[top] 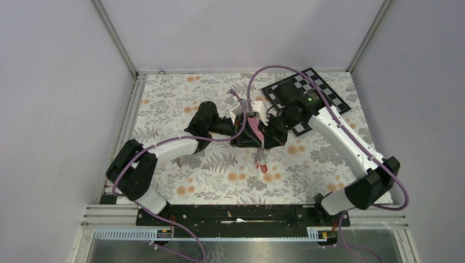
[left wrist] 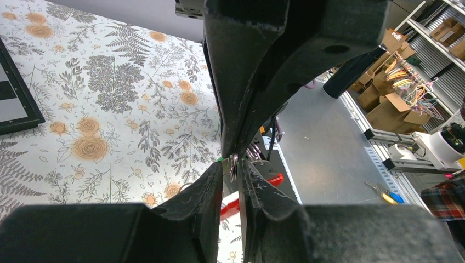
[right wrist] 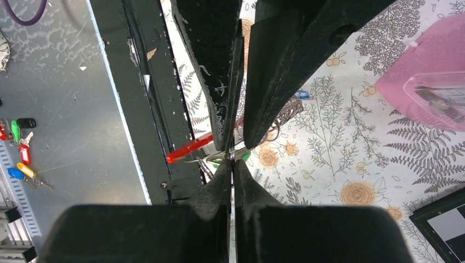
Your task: Put the keys on the keyring
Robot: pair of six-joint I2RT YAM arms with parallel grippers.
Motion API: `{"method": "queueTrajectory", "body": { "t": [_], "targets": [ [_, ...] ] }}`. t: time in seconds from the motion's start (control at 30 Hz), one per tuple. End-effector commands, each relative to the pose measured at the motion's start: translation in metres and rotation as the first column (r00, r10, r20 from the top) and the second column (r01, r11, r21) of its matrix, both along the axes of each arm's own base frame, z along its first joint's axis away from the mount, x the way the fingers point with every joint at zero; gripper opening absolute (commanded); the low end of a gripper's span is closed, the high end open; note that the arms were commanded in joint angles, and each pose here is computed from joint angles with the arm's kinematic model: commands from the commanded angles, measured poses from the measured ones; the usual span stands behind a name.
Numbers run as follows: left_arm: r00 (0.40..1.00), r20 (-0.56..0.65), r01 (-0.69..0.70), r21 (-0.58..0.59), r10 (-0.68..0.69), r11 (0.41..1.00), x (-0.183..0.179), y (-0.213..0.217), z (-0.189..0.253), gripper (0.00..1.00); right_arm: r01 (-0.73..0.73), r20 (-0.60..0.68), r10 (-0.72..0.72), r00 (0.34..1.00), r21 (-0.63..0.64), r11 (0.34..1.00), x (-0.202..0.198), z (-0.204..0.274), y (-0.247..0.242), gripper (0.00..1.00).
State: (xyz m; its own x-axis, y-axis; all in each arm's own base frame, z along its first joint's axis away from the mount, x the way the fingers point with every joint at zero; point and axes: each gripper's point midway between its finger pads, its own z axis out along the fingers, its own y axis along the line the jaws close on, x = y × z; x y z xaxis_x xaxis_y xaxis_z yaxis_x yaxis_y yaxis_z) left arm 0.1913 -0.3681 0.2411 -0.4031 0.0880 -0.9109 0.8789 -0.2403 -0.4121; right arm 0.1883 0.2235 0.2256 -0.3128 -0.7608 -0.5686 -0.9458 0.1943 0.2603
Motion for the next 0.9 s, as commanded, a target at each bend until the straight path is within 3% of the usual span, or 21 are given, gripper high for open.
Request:
{"method": "queueTrajectory", "body": {
  "t": [0.0,0.17,0.33,0.6,0.87],
  "targets": [
    [0.997,0.058,0.047,-0.071,-0.043,0.996,-0.013,-0.013,0.022,0.21,-0.017,0.001,0.017,1.000,0.047,0.999,-0.001,0.004,0.011,0.00],
    [0.997,0.059,0.049,-0.096,-0.044,0.994,-0.017,-0.010,0.023,0.18,-0.010,0.005,0.010,1.000,0.053,0.999,-0.001,0.004,0.011,0.00],
    [0.998,0.054,0.049,-0.087,-0.044,0.995,-0.017,-0.010,0.019,0.01,-0.008,0.007,0.007,1.000,0.053,0.999,-0.001,0.004,0.011,0.00],
    [0.997,0.050,0.059,-0.082,-0.055,0.995,-0.023,-0.003,0.018,0.00,0.011,0.021,-0.012,1.000,0.052,0.999,0.001,0.003,0.006,0.00],
    [0.997,0.065,0.041,-0.157,-0.031,0.987,-0.021,0.010,0.040,0.00,0.046,0.028,-0.049,0.998,0.109,0.993,0.002,0.010,0.000,0.21]
  ]
}}
